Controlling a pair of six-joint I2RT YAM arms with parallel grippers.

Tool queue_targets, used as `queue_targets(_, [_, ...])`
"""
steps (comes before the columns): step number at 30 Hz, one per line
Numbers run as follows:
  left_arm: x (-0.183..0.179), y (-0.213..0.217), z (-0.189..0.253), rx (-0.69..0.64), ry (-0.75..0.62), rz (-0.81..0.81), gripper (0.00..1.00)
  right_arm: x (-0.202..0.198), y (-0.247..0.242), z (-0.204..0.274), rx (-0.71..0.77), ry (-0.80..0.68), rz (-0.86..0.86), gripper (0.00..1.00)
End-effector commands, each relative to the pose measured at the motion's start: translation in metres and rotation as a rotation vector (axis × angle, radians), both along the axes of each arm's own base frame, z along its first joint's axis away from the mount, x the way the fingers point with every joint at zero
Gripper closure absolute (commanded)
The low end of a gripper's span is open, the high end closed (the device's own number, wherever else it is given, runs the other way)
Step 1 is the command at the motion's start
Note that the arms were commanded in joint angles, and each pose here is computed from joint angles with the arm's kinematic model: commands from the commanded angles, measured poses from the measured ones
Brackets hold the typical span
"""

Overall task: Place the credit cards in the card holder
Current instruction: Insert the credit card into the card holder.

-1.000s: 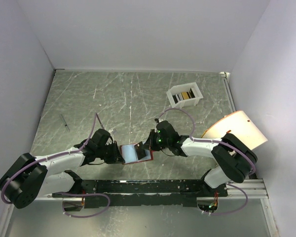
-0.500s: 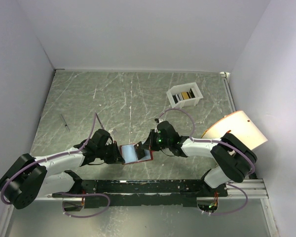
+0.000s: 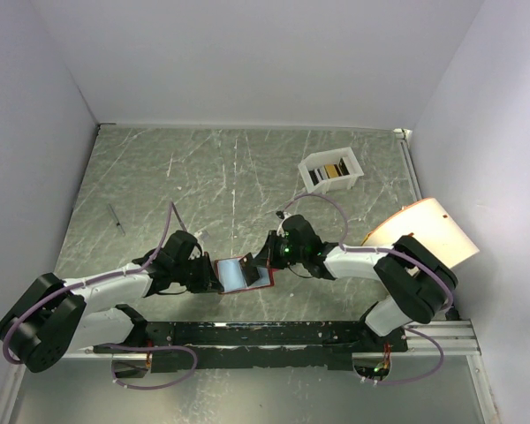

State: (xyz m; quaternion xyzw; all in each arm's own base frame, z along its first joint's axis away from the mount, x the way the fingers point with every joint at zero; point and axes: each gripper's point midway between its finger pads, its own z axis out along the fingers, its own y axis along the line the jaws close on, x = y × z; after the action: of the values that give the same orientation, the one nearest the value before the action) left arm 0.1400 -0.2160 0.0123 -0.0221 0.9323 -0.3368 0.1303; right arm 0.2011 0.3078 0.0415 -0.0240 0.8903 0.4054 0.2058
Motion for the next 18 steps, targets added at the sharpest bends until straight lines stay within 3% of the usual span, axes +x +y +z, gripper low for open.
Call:
queue_targets(1, [0.0039, 0.0081, -0.007, 0.049, -0.01, 0.023, 0.83, -0.0094, 0.0002, -0.0029, 0.029, 0.05, 0.023, 1.0])
queue_targets(9, [0.0059, 0.0106, -0.0054, 0.068, -0.017, 0.03, 0.83, -0.0177, 0.0077, 0.0041, 0.12, 0.121, 0.015, 1.0])
queue_targets(18, [0.005, 0.0112, -0.0063, 0.068, -0.012, 0.032, 0.83, -0.0104, 0.0027, -0.004, 0.09, 0.087, -0.015, 1.0])
